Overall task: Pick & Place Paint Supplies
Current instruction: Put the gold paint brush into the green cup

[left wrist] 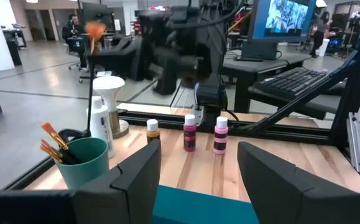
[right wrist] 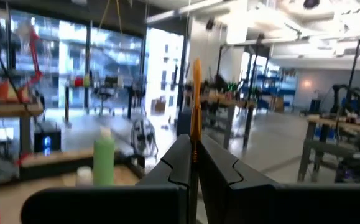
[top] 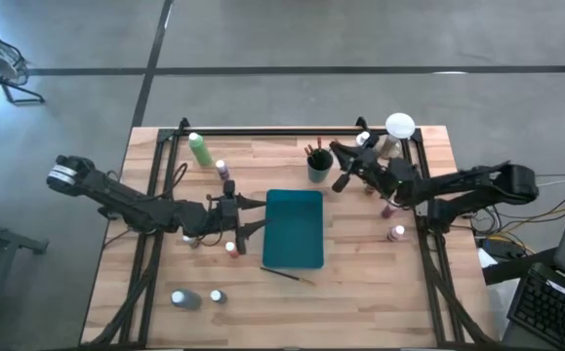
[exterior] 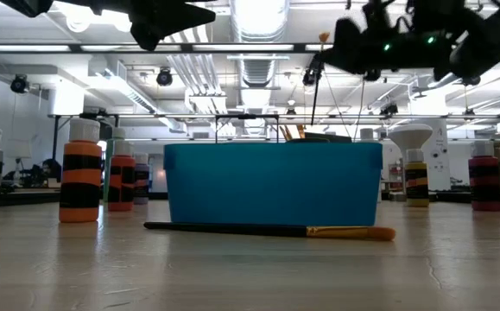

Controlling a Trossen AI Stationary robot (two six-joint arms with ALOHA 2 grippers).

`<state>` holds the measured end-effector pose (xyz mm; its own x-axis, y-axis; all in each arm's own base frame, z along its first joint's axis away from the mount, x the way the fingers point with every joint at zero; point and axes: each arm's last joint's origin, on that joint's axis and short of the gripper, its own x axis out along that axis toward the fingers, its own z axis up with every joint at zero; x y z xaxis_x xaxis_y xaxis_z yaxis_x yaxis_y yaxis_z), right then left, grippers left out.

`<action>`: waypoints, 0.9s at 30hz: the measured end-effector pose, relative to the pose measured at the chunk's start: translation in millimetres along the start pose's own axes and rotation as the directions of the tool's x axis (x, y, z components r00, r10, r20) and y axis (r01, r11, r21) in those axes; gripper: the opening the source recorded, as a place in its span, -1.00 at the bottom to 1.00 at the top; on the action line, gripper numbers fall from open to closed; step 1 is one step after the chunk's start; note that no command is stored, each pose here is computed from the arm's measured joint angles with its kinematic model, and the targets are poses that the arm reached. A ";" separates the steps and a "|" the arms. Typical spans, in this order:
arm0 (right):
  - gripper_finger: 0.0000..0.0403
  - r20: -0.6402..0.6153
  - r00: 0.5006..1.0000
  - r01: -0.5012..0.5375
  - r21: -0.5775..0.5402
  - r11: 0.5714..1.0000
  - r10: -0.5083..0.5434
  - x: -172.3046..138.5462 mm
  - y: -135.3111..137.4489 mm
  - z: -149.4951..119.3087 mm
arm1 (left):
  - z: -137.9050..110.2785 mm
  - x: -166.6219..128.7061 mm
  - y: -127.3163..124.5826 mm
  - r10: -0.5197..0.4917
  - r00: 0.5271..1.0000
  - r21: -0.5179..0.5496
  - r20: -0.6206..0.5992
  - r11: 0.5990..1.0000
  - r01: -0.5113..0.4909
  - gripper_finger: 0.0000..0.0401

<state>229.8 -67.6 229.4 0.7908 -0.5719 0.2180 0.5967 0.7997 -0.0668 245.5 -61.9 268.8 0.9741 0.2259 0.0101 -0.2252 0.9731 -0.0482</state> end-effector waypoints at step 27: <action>-0.95 -0.232 0.973 0.031 0.053 0.998 -0.018 30.3 -1.8 -63.7 | -2.9 -0.9 -1.3 -0.006 1.000 0.016 -0.014 1.000 0.007 0.09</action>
<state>261.3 -98.0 174.1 0.7902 -0.6127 -0.0129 0.6126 0.7903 -0.0089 245.0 -63.4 266.0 0.9757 0.2191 -0.0035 -0.2191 0.9752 -0.0323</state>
